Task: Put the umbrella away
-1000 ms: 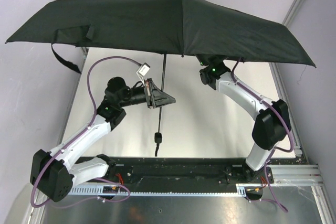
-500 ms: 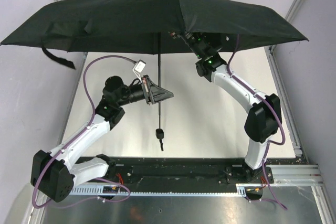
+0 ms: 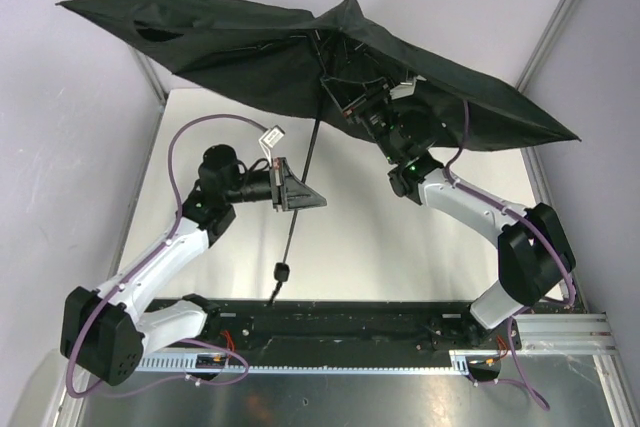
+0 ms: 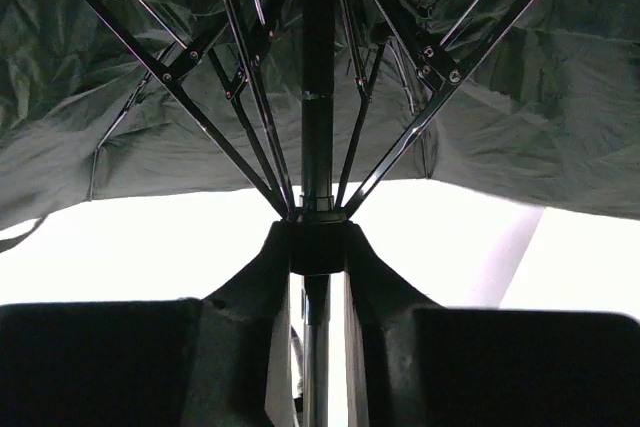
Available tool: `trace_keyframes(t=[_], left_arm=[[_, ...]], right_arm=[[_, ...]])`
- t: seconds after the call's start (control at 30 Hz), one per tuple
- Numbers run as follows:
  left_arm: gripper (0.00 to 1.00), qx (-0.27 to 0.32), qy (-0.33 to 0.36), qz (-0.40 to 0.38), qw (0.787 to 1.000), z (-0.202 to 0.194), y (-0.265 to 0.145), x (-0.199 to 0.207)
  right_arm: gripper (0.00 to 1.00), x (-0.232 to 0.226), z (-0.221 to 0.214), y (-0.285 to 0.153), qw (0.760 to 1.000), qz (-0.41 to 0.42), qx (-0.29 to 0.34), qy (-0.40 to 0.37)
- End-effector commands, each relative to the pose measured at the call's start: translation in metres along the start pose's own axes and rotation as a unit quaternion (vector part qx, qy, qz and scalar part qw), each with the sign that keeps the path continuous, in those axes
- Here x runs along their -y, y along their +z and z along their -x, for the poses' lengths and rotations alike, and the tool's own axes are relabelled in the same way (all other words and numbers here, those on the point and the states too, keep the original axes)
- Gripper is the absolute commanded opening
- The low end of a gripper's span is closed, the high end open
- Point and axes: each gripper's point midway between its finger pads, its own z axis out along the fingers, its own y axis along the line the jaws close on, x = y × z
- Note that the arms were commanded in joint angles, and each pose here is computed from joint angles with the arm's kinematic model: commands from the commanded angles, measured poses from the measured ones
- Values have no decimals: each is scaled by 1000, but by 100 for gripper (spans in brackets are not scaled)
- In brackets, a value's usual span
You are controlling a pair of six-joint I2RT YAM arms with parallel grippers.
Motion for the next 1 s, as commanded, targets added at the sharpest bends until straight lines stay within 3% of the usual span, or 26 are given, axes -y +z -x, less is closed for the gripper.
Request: trace_keyframes(t=[0.0, 0.13, 0.27, 0.43, 0.6, 0.73, 0.8, 0.97], left_arm=[[1, 118, 117, -22, 986, 70, 2, 43], [26, 127, 127, -7, 984, 66, -2, 43], [46, 85, 110, -6, 990, 33, 9, 35], [54, 35, 81, 3, 996, -23, 15, 20], [61, 21, 58, 7, 998, -65, 10, 23], [62, 16, 49, 8, 999, -77, 15, 27], [58, 13, 47, 10, 999, -76, 20, 28], [30, 28, 62, 14, 998, -61, 28, 34]], right_arm=[[0, -35, -32, -17, 995, 50, -71, 40], [0, -44, 4, -13, 996, 63, -26, 50], [0, -56, 29, -12, 995, 81, -3, 52], [0, -75, 53, -13, 994, 99, 17, 32], [0, -93, 80, -9, 993, 111, 35, -5], [0, -104, 96, -7, 991, 125, 49, -1], [0, -111, 101, -8, 990, 130, 53, -2], [0, -121, 115, -10, 991, 120, 56, -19]])
